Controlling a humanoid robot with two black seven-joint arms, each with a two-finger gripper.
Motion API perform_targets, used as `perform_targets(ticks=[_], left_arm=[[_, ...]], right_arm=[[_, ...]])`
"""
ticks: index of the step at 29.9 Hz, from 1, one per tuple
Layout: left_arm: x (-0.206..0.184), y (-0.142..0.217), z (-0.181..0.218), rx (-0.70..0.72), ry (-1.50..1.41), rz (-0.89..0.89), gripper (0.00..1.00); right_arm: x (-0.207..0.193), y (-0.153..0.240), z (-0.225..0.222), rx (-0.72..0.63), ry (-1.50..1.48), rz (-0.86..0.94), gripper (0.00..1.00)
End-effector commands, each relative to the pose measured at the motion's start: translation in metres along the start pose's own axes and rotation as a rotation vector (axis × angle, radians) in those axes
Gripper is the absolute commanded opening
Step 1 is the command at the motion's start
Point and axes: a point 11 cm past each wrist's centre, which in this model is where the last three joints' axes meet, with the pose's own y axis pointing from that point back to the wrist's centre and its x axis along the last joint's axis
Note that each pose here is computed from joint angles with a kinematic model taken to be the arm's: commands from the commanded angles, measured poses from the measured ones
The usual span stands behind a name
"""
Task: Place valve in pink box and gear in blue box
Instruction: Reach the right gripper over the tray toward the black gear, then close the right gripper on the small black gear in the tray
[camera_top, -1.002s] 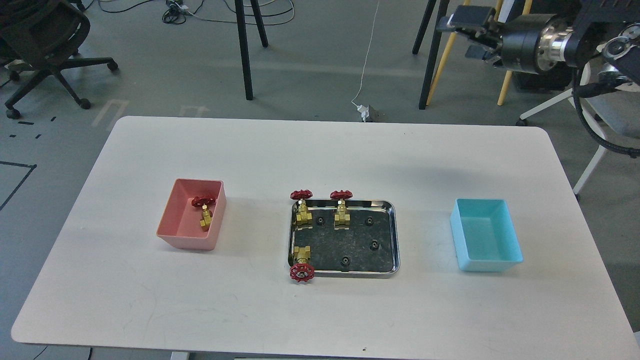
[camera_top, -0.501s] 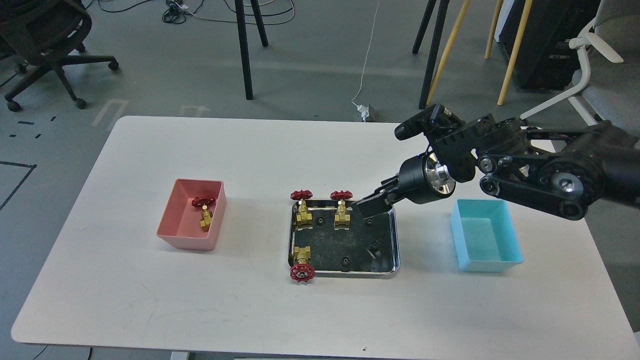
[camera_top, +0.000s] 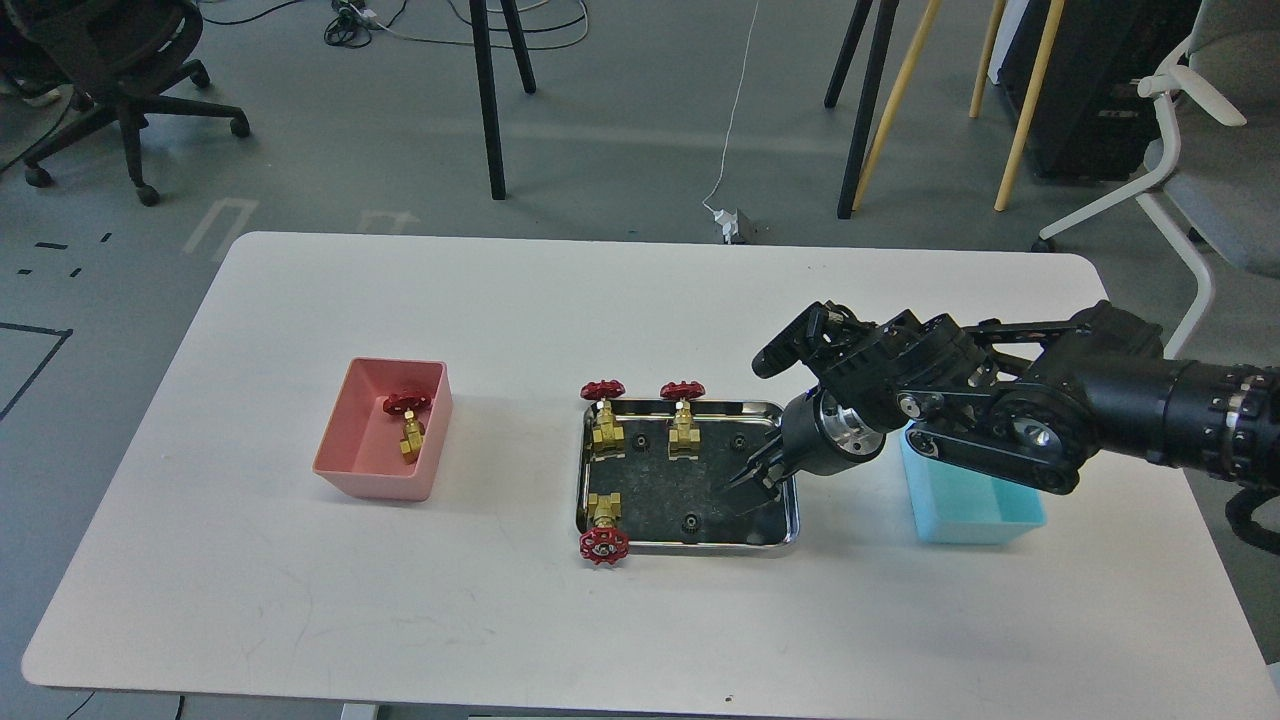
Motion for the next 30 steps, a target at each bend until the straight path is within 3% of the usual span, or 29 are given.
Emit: perform_targets(ticks=[1,11,30], left_arm=[[0.004,0.001,0.000,0.000,-0.001,0.012,0.95],[0.010,0.002,0.007,-0.013,-0.003,0.033,0.95],[0.012,0.003,0.009,-0.017,-0.005,0.039,0.95]], right_arm=[[-0.001,-0.011,-0.005,-0.009,0.032,-0.016,0.99],[-0.011,-0.026,0.008,-0.071,0.044,-0.048,0.97],[-0.009,-0.036,-0.005,-0.058,0.095,-0.061,0.76]])
